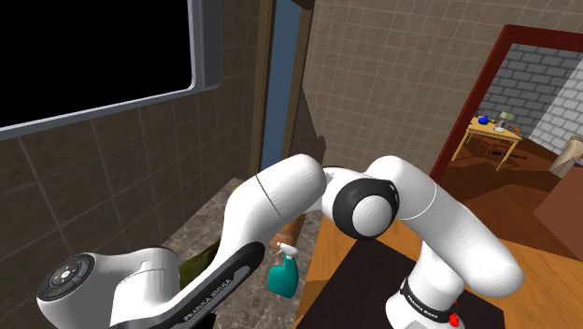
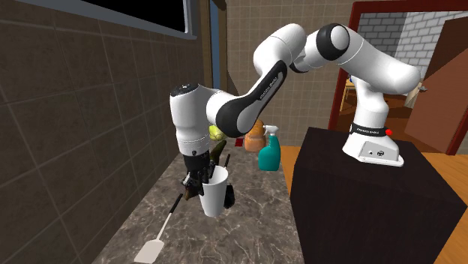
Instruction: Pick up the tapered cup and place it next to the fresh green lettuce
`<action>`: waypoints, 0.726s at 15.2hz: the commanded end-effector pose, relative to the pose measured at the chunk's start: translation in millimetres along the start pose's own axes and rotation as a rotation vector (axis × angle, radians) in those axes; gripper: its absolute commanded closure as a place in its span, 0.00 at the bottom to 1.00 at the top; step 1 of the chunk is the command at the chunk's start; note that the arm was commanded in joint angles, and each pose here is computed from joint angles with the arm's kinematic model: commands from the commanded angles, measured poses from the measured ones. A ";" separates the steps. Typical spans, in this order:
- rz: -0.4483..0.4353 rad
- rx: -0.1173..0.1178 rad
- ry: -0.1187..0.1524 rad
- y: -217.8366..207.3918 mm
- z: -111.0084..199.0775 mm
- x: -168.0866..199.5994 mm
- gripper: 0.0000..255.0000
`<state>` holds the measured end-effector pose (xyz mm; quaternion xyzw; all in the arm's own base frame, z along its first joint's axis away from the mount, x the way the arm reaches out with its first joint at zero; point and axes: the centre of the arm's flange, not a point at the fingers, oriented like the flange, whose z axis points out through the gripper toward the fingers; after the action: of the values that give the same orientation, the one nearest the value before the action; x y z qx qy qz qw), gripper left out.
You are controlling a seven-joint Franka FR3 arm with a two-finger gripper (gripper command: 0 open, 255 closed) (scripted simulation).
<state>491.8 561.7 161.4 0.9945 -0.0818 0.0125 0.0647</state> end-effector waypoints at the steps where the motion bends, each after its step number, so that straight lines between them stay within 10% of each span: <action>1: 0.000 0.001 0.000 1.2 -10.4 1.4 1.00; 11: 0.000 0.001 0.000 7.9 -62.7 3.3 1.00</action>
<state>492.3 562.6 219.4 0.9945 -0.0817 0.0125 0.0645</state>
